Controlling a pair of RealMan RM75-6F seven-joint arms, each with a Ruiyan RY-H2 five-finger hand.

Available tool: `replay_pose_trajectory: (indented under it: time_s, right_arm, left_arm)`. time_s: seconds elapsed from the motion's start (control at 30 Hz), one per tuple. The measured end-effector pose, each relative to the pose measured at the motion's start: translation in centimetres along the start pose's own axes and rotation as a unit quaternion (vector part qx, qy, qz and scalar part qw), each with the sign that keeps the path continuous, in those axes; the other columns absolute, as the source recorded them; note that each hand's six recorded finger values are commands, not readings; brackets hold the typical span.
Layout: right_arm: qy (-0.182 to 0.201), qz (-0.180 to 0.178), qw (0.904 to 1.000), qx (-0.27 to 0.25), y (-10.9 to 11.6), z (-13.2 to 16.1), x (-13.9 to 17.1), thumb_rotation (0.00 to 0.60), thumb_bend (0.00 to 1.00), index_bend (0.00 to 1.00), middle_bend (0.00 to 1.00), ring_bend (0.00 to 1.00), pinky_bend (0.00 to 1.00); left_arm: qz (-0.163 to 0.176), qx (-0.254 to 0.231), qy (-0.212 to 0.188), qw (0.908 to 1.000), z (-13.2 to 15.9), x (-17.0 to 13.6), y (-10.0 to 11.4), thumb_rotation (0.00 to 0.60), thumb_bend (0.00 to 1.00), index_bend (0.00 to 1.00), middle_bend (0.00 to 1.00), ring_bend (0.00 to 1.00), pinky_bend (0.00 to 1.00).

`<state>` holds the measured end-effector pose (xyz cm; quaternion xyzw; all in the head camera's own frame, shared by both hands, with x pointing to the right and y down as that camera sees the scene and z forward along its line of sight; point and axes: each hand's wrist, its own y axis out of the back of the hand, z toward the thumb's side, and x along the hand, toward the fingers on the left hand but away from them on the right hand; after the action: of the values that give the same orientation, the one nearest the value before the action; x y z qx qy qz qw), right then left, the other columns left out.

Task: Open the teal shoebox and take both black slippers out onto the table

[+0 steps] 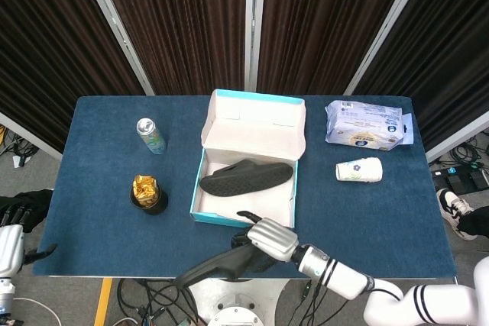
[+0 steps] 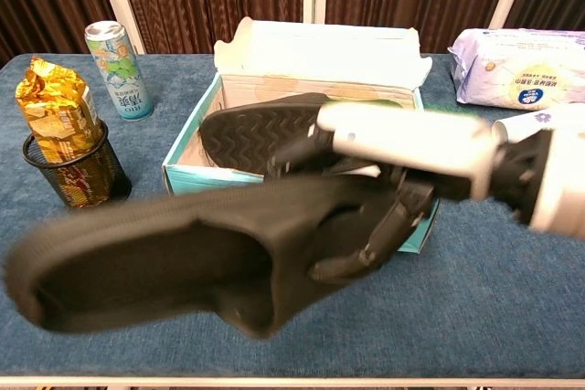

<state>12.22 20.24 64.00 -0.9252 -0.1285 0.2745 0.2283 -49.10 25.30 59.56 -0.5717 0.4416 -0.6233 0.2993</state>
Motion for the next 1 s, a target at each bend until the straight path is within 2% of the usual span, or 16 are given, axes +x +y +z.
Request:
replay_pose_trajectory:
  time_s: [0.13,0.27,0.37,0.43,0.47,0.57,0.67,0.77,0.9,1.0]
  right_arm:
    - [-0.010,0.005,0.9992,0.038,-0.9,-0.9,-1.4,0.600,0.44,0.57,0.50,0.30,0.00]
    - [-0.023,-0.012,0.9955,0.091,-1.1,-2.0,-3.1,0.600,0.43,0.52,0.43,0.20,0.00]
    - [-0.040,-0.025,0.9911,0.125,-1.0,-3.0,-4.2,0.600,0.41,0.36,0.29,0.06,0.00]
    - [-0.051,-0.029,0.9880,0.143,-0.8,-3.7,-4.7,0.600,0.36,0.19,0.18,0.01,0.00]
    - [-0.059,-0.032,0.9859,0.153,-0.6,-4.1,-5.0,0.600,0.32,0.11,0.13,0.00,0.00]
    - [-0.076,-0.042,0.9825,0.165,-0.1,-4.7,-5.6,0.600,0.19,0.00,0.02,0.00,0.00]
    - [-0.077,-0.048,0.9825,0.163,0.3,-4.5,-5.7,0.600,0.09,0.00,0.00,0.00,0.00]
    - [-0.073,-0.056,0.9813,0.169,1.0,-4.2,-5.0,0.600,0.04,0.00,0.00,0.00,0.00]
    - [-0.070,-0.066,0.9824,0.160,2.3,-3.8,-3.8,0.600,0.03,0.00,0.00,0.00,0.00]
    - [-0.072,-0.084,0.9828,0.148,4.3,-3.8,-2.6,0.600,0.03,0.00,0.03,0.00,0.00]
  left_arm:
    - [0.000,-0.001,0.002,1.0000,-0.1,0.0,0.0,0.600,0.00,0.26,0.18,0.11,0.09]
    - [-0.001,-0.002,0.003,1.0000,-0.2,-0.1,0.0,0.600,0.00,0.26,0.18,0.11,0.09]
    - [-0.002,-0.002,0.005,1.0000,-0.3,-0.1,-0.1,0.600,0.00,0.26,0.18,0.11,0.09]
    - [-0.002,-0.003,0.006,1.0000,-0.4,-0.2,-0.1,0.600,0.00,0.26,0.18,0.11,0.09]
    - [-0.002,-0.004,0.006,1.0000,-0.4,-0.2,-0.2,0.600,0.00,0.26,0.18,0.11,0.09]
    - [-0.002,-0.003,0.006,1.0000,-0.5,-0.2,-0.2,0.600,0.00,0.26,0.18,0.11,0.09]
    - [-0.003,-0.004,0.010,0.9999,-0.8,-0.3,-0.3,0.600,0.00,0.26,0.18,0.11,0.09]
    - [-0.004,-0.004,0.011,0.9999,-0.8,-0.3,-0.4,0.600,0.00,0.26,0.18,0.11,0.09]
    - [-0.004,-0.005,0.010,0.9999,-0.9,-0.3,-0.4,0.600,0.00,0.26,0.18,0.11,0.09]
    - [-0.003,-0.005,0.012,0.9999,-1.0,-0.3,-0.4,0.600,0.00,0.26,0.18,0.11,0.09]
